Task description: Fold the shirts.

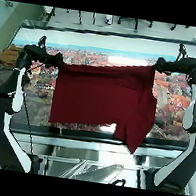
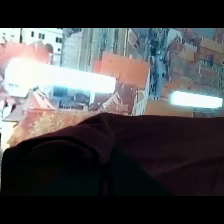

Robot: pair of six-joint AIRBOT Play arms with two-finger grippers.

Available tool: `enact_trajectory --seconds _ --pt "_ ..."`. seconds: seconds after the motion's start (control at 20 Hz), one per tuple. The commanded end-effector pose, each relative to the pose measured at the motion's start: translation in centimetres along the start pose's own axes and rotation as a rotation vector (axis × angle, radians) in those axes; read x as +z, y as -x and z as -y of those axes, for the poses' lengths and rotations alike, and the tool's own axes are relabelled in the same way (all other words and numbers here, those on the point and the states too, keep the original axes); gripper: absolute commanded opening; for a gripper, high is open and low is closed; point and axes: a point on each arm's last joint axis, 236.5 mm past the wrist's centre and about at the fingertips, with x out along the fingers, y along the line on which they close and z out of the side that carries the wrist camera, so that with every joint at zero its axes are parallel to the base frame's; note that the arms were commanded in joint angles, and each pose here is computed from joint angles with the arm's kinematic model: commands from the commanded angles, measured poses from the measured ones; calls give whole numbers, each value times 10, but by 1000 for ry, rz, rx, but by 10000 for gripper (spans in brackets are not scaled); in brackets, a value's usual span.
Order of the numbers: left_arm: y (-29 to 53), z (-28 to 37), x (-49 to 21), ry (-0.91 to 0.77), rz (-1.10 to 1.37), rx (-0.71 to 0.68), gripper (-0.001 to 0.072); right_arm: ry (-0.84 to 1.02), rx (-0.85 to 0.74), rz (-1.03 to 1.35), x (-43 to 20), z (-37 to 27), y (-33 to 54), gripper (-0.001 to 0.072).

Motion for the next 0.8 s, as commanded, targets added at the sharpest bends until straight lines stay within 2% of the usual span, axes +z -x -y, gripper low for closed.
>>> enact_trajectory --seconds 0.0,0.25,0.4,0.75 --pt "4 -10 -25 -27 -88 44 14 105 -188 -142 -38 31 19 23" --pt "1 -26 -64 -89 -239 199 14 139 -325 -304 -90 65 13 23" --pt "3 -41 -69 -120 -259 306 14 162 -398 -311 -92 75 10 23" --pt "-13 -46 -96 -107 -352 313 14 153 -398 -330 -100 73 -2 24"
